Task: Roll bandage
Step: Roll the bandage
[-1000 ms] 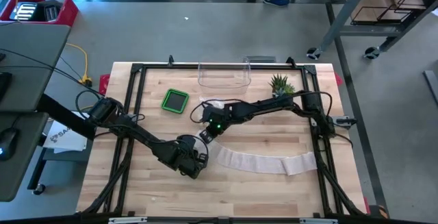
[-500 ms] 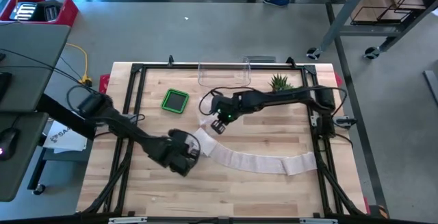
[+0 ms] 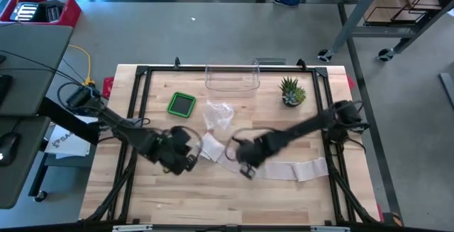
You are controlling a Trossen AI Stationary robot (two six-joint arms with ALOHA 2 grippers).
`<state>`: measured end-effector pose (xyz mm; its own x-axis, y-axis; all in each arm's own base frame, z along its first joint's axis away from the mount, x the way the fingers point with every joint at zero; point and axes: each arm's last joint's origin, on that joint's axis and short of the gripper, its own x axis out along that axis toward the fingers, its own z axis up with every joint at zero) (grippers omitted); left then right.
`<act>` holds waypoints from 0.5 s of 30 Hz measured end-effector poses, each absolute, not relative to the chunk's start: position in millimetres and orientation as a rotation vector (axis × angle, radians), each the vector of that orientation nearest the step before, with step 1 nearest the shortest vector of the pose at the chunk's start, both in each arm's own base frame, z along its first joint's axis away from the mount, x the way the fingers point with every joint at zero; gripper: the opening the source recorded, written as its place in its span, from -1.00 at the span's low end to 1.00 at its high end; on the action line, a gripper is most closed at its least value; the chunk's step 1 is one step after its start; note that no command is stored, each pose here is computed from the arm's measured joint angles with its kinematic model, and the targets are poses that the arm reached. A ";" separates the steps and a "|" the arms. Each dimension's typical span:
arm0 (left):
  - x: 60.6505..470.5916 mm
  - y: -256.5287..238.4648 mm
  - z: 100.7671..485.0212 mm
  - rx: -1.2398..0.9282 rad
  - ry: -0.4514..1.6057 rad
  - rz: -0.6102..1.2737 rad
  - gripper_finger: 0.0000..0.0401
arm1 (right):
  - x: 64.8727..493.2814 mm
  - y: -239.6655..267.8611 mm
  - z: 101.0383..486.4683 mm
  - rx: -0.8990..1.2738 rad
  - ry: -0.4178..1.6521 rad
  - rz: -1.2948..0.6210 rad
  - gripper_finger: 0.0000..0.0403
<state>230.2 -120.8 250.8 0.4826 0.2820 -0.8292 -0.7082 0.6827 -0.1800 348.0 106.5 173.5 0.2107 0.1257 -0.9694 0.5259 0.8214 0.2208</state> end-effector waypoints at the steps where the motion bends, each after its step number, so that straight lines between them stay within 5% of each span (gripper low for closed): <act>1: 236.6 -117.8 251.3 -0.530 0.897 0.580 -1.00 | 340.5 118.4 173.9 0.641 1.332 -0.304 -1.00; 15: 348.4 -97.6 193.0 -0.376 1.049 0.132 -1.00 | 278.8 192.1 185.4 1.002 1.168 -0.635 -1.00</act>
